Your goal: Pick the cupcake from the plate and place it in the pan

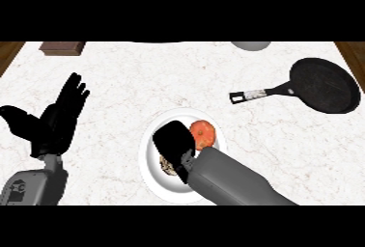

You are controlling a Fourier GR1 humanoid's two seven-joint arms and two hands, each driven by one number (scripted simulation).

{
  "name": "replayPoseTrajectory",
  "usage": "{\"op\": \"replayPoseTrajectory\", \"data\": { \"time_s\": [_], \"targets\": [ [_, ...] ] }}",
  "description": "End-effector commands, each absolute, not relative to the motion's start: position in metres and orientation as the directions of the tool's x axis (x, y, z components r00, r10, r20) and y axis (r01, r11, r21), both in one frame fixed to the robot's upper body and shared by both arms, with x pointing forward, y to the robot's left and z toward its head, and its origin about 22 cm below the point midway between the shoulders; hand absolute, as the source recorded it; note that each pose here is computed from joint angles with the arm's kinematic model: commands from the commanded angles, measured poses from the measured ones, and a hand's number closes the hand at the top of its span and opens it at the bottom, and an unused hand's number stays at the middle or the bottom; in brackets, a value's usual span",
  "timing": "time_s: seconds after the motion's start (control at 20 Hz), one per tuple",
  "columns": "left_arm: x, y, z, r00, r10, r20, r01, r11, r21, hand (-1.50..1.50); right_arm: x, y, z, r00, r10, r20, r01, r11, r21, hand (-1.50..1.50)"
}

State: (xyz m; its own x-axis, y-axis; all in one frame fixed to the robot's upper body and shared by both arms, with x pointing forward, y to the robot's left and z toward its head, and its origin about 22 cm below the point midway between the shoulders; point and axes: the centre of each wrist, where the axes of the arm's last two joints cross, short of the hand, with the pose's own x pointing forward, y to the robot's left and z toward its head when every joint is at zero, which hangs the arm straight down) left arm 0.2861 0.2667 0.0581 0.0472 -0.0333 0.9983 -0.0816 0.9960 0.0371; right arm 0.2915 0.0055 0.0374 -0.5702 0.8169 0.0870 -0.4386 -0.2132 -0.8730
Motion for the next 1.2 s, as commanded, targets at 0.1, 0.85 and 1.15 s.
{"op": "replayPoseTrajectory", "data": {
  "time_s": [0.1,0.85,1.15],
  "targets": [
    [0.302,0.260,0.072,0.059,-0.033,0.998,-0.099,0.994,0.038,0.00,0.301,0.002,0.034,-0.573,0.810,0.126,-0.453,-0.184,-0.872,1.50],
    [0.279,0.285,0.063,0.037,-0.035,0.999,-0.128,0.991,0.039,0.00,0.424,-0.205,0.111,0.669,0.741,0.063,-0.055,0.135,-0.989,1.50],
    [0.287,0.264,0.072,0.004,-0.044,0.999,-0.040,0.998,0.044,0.00,0.455,-0.250,0.199,0.923,0.380,0.066,0.116,-0.110,-0.987,1.50]
  ]
}}
